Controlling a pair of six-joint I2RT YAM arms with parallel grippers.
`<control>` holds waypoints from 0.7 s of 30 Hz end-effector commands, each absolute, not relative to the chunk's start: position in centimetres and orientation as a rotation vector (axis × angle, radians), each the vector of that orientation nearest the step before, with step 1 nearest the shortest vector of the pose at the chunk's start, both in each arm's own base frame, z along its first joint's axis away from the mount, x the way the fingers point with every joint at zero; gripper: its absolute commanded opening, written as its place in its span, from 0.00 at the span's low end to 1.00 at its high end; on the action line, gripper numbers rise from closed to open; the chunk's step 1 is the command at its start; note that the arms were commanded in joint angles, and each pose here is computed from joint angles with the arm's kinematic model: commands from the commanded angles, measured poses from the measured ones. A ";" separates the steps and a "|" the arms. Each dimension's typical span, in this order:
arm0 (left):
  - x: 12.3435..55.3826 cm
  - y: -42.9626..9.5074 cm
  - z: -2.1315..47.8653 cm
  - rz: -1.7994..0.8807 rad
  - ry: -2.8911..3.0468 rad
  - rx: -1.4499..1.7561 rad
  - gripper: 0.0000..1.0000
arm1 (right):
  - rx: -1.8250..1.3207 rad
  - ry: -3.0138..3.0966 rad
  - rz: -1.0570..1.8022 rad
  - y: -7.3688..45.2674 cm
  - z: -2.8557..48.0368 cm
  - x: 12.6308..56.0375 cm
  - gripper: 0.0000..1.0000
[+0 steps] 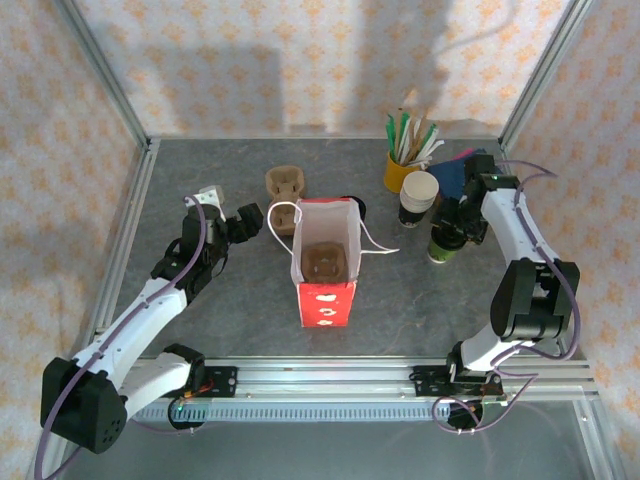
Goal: Pack the takeout coffee
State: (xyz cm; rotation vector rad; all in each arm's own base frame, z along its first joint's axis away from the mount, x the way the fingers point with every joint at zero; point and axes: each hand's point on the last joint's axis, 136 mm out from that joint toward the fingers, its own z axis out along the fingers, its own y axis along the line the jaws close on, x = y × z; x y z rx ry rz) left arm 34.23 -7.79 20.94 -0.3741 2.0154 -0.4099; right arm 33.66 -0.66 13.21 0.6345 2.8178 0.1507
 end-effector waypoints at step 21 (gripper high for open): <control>34.8 -7.7 22.0 -0.405 2.002 -0.367 0.89 | 0.514 2.920 0.174 3.2 14.0 30.9 0.67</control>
